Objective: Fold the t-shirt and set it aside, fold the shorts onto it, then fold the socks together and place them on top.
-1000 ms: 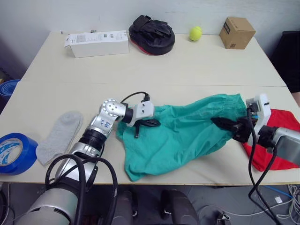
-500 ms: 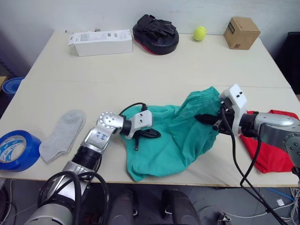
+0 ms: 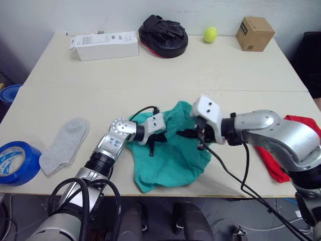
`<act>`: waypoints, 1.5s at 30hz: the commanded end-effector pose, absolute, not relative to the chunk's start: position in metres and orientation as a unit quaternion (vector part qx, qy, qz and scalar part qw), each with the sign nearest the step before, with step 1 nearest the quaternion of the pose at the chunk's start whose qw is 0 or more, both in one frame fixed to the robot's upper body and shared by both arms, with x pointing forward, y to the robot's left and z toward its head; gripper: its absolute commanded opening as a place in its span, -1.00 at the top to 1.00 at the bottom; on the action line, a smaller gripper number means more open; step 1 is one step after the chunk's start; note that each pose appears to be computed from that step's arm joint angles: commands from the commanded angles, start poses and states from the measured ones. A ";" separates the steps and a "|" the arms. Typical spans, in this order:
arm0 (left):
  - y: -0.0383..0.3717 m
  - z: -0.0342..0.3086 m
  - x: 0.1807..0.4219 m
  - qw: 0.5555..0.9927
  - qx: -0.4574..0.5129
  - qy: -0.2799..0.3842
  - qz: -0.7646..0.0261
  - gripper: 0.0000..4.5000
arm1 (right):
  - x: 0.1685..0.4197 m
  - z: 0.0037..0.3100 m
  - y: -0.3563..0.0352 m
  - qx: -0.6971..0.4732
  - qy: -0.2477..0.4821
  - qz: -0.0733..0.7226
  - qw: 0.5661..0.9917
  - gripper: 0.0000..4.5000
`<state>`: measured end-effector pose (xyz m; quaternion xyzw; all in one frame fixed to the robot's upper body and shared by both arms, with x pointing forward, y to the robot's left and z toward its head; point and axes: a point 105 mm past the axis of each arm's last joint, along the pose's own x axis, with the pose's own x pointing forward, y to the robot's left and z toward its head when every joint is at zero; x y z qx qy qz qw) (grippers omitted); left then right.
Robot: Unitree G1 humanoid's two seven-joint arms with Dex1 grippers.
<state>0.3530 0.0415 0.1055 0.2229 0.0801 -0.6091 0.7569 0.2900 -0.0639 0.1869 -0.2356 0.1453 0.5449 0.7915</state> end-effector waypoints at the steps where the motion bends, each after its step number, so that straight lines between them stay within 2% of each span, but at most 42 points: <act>1: 0.048 0.106 0.361 0.783 0.208 0.081 -0.581 1.00 | 0.285 0.187 -0.050 -0.263 0.131 0.574 0.764 0.98; 9: 0.066 0.118 0.360 0.813 0.185 0.067 -0.548 1.00 | 0.283 0.180 -0.039 -0.300 0.119 0.609 0.724 0.98; 11: 0.072 0.121 0.357 0.819 0.180 0.068 -0.541 0.82 | 0.284 0.181 -0.036 -0.302 0.114 0.614 0.721 1.00; 14: 0.079 0.122 0.351 0.819 0.187 0.069 -0.537 0.46 | 0.286 0.183 -0.031 -0.298 0.106 0.619 0.719 0.64; 23: 0.121 0.149 0.323 0.819 0.199 0.071 -0.534 -0.88 | 0.277 0.197 -0.014 -0.286 0.070 0.659 0.693 -0.81; 24: 0.128 0.152 0.318 0.819 0.201 0.075 -0.533 -1.00 | 0.274 0.201 -0.012 -0.270 0.068 0.670 0.689 -0.94; 25: 0.135 0.153 0.314 0.819 0.204 0.080 -0.530 -1.00 | 0.270 0.206 -0.012 -0.255 0.067 0.680 0.685 -0.99; 31: 0.183 0.164 0.298 0.838 0.233 0.111 -0.480 -1.00 | 0.271 0.238 -0.029 -0.155 0.070 0.703 0.691 -0.99; 36: 0.188 0.177 0.296 0.849 0.233 0.100 -0.463 -1.00 | 0.300 0.263 -0.064 -0.102 0.073 0.641 0.758 -0.99; 40: 0.180 0.185 0.295 0.849 0.233 0.085 -0.466 -1.00 | 0.318 0.257 -0.092 -0.126 0.086 0.592 0.792 -0.99; 42: 0.176 0.192 0.295 0.847 0.233 0.074 -0.471 -1.00 | 0.321 0.246 -0.102 -0.138 0.101 0.582 0.795 -0.82; 45: 0.170 0.204 0.295 0.844 0.230 0.059 -0.481 -1.00 | 0.318 0.225 -0.108 -0.169 0.113 0.586 0.784 -0.41</act>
